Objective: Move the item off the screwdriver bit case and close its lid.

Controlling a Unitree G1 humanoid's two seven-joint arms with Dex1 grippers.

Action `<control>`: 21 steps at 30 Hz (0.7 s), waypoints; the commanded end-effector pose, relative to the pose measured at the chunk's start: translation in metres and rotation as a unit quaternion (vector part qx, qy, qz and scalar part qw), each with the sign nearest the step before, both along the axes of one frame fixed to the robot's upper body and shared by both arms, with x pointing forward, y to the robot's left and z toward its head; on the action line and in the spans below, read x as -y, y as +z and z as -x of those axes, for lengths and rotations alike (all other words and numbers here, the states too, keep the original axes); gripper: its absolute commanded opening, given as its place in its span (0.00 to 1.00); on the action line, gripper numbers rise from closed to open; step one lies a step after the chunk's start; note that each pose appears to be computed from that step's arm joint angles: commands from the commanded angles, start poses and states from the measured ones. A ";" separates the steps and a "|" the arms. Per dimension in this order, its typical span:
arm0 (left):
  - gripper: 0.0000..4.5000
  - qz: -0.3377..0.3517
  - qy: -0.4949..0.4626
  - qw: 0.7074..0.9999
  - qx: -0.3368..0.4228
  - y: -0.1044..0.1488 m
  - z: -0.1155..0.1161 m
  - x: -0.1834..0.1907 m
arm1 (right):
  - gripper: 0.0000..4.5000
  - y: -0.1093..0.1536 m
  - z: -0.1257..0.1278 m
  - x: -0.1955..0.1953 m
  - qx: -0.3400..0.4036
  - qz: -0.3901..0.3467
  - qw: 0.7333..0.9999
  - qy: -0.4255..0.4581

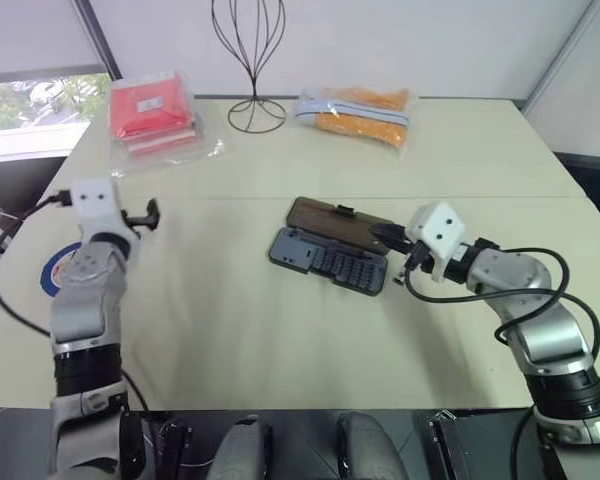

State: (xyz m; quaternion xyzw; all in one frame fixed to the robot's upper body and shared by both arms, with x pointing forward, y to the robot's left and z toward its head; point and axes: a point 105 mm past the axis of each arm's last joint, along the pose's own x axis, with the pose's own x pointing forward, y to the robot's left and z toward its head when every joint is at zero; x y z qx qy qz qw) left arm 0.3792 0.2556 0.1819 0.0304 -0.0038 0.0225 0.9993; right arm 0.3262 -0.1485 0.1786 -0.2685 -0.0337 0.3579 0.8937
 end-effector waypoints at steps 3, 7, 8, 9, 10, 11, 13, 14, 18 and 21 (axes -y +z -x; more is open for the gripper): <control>1.00 0.012 -0.229 0.972 0.056 0.029 0.003 0.084 | 0.56 0.013 -0.007 0.013 0.007 -0.009 1.000 -0.028; 1.00 -0.002 -0.330 0.944 0.023 0.018 0.008 0.116 | 0.99 0.011 -0.018 0.019 0.004 0.012 0.998 -0.054; 1.00 -0.024 -0.365 0.931 0.010 0.012 0.010 0.125 | 0.99 0.011 -0.022 0.019 -0.008 0.005 0.998 -0.057; 1.00 -0.040 -0.393 0.919 0.001 0.008 0.010 0.132 | 0.99 0.010 -0.027 0.019 -0.024 -0.003 0.997 -0.068; 1.00 -0.047 -0.407 0.912 -0.004 0.006 0.008 0.135 | 0.99 0.008 -0.034 0.018 -0.043 -0.008 0.996 -0.080; 1.00 -0.050 -0.414 0.909 -0.006 0.005 0.006 0.137 | 0.99 0.007 -0.041 0.018 -0.055 -0.016 0.993 -0.099; 1.00 -0.052 -0.414 0.909 -0.004 0.005 0.001 0.137 | 0.99 0.005 -0.054 0.021 -0.080 -0.032 0.986 -0.145; 1.00 -0.053 -0.415 0.908 -0.004 0.005 0.000 0.138 | 0.99 0.005 -0.062 0.024 -0.085 -0.037 0.980 -0.177; 1.00 -0.057 -0.420 0.906 -0.007 -0.002 0.000 0.139 | 0.99 0.002 -0.083 0.027 -0.130 -0.059 0.953 -0.267; 1.00 -0.056 -0.422 0.905 -0.009 -0.005 0.002 0.140 | 0.99 -0.004 -0.085 0.025 -0.180 -0.065 0.936 -0.295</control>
